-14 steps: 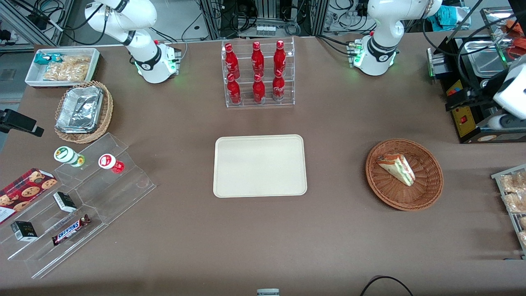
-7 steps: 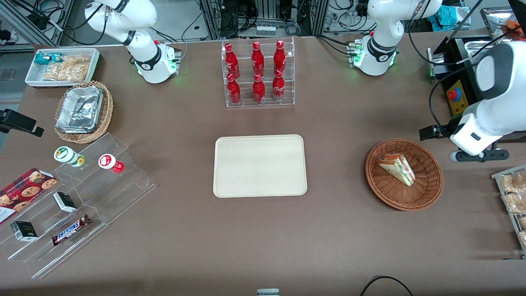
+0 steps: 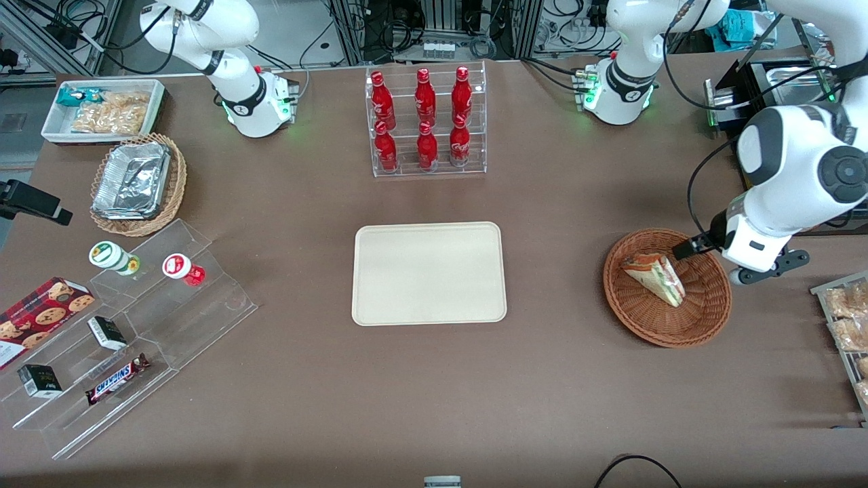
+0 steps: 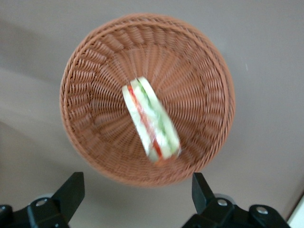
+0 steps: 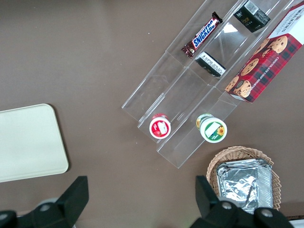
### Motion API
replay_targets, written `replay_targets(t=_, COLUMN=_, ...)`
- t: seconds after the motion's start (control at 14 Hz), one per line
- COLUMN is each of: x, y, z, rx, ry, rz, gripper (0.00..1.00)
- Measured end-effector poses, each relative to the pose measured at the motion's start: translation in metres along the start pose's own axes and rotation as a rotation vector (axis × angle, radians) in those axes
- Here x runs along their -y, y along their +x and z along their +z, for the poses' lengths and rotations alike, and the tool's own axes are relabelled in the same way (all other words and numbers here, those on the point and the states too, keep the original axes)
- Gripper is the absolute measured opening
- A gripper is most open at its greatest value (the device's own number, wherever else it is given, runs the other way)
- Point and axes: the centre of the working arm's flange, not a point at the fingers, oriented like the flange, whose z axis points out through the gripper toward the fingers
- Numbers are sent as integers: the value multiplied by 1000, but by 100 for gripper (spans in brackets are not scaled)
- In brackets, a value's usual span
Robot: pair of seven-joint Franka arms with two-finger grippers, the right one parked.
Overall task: Place sandwich from basket to tray
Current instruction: 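Lower the left gripper and close it on the wrapped sandwich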
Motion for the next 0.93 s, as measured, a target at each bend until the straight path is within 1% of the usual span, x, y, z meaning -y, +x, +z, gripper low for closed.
replay_targets(t=0.07, x=-1, y=-2, z=13, rx=-30, ry=-17, rz=-89, gripper=100)
replay_targets(t=0.14, x=-2, y=-3, z=27, rx=-45, ry=-29, rz=-177, gripper=100)
replay_targets(t=0.21, x=-4, y=-4, z=41, rx=-48, ry=-36, rz=-258, gripper=100)
replay_targets(t=0.36, x=-7, y=-4, z=64, rx=-32, ry=-30, rz=-351, gripper=100)
replay_targets(t=0.57, x=-7, y=-4, z=86, rx=0, ry=-10, rz=-435, gripper=100)
replay_targets(t=0.93, x=-7, y=-4, z=112, rx=32, ry=12, rz=-465, gripper=100)
